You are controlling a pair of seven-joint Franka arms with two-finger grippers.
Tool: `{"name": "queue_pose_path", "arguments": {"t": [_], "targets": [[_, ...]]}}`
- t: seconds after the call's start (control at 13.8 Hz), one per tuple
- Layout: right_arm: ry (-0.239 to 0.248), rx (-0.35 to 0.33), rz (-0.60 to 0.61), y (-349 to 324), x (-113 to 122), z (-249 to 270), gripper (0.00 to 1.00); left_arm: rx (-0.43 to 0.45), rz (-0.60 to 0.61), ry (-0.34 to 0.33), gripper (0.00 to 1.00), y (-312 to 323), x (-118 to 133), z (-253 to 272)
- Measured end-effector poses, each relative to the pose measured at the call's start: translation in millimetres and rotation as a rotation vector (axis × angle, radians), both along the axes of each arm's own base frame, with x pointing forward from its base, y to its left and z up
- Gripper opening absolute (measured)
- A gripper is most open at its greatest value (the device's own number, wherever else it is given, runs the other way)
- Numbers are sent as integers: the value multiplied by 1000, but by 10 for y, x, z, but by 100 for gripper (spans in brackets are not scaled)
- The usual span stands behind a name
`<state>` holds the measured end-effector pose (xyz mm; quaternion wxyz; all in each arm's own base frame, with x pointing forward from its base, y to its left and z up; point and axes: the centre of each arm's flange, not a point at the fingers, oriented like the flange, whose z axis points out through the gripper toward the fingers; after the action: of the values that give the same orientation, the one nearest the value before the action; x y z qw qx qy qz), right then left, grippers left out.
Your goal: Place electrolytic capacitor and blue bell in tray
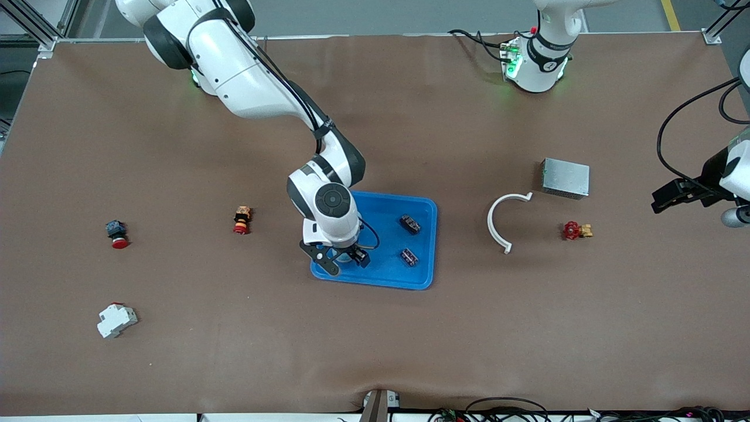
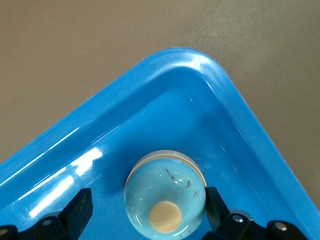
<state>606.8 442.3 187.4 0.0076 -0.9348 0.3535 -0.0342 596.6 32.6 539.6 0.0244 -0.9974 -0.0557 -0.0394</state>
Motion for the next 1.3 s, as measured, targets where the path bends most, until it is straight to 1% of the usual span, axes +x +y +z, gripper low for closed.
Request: {"name": "queue_pose_path", "arguments": {"t": [0.22, 0.36, 0.58, 0.8, 0.87, 1.01, 1.16, 1.23, 1.3], "targets": [[-16, 3, -3, -18, 64, 71, 100, -5, 19, 1, 100, 69, -50, 16], [-11, -7, 12, -32, 99, 131, 100, -7, 27, 2, 100, 111, -83, 19], [23, -37, 33, -72, 147, 243, 100, -8, 26, 3, 100, 104, -107, 21], [66, -66, 73, -243, 276, 470, 100, -10, 26, -14, 100, 102, -180, 134], [84, -75, 103, -366, 342, 558, 100, -13, 24, -26, 100, 94, -227, 210], [104, -83, 202, -622, 469, 793, 100, -17, 13, -60, 100, 28, -331, 418], [133, -94, 252, -862, 546, 1017, 100, -19, 3, -90, 100, -25, -430, 650], [135, -94, 260, -976, 591, 1124, 100, -19, 3, -88, 100, -32, -474, 745], [135, -93, 264, -1099, 640, 1229, 100, -20, 4, -70, 100, -30, -513, 799]]}}
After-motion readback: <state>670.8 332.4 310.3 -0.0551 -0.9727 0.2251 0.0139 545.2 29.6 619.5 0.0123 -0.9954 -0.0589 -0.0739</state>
